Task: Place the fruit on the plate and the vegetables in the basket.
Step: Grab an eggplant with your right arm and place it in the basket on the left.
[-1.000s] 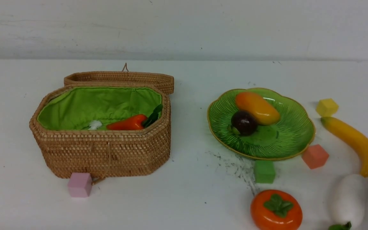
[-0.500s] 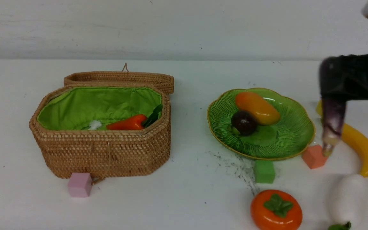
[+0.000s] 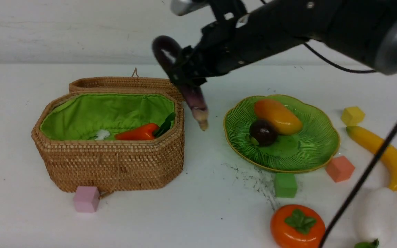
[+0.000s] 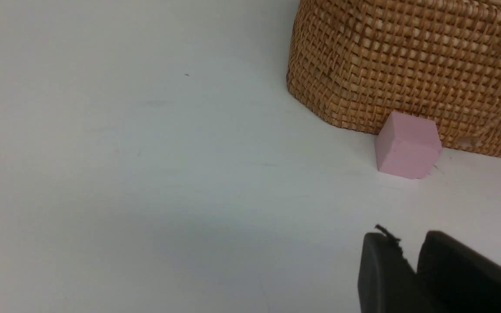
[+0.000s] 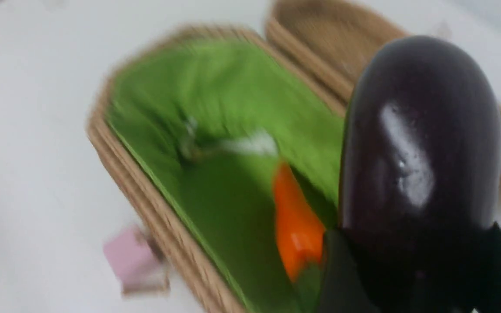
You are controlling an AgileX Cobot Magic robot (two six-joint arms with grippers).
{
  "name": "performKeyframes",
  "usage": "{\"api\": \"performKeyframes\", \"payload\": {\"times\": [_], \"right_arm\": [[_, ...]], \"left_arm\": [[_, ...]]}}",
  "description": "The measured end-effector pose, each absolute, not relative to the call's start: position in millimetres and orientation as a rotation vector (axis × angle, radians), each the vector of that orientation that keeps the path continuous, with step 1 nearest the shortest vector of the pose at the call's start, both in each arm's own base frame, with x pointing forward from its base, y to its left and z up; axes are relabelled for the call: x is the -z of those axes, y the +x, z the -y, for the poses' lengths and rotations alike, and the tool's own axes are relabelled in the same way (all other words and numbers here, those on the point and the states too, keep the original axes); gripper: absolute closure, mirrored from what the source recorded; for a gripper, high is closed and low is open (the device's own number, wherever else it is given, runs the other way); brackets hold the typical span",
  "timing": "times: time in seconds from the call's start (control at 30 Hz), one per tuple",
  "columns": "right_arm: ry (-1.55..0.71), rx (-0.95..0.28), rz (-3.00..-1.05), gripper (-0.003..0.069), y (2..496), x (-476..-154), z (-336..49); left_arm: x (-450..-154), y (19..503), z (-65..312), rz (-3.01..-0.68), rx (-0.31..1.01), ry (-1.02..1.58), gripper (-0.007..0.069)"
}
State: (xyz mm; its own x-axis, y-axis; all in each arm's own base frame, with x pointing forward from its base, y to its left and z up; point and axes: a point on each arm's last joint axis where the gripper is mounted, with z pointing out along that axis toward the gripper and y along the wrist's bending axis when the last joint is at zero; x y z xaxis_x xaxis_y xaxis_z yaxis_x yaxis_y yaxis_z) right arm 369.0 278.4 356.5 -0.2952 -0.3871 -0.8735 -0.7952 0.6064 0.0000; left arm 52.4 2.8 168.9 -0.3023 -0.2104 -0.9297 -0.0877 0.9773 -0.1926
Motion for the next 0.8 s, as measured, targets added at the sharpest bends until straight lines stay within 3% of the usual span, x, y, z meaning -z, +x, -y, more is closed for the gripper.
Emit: {"api": "performKeyframes", "payload": {"times": [0.17, 0.3, 0.53, 0.8], "right_arm": [[-1.054, -0.534, -1.673, 0.0263, 380, -343, -333], [-1.152, -0.456, -1.526, 0.0263, 387, -310, -371], [-1.158, -0.545, -1.577, 0.0263, 396, -262, -391], [-1.135, -0.567, -1.58, 0.0258, 396, -263, -392]], "left_arm": [[-169, 52, -3, -1.88, 0.123, -0.216, 0.0498], [-169, 52, -3, -1.88, 0.123, -0.216, 0.0494], [-169, 52, -3, -1.88, 0.123, -0.216, 0.0484], [-169, 52, -3, -1.88, 0.123, -0.216, 0.0477]]}}
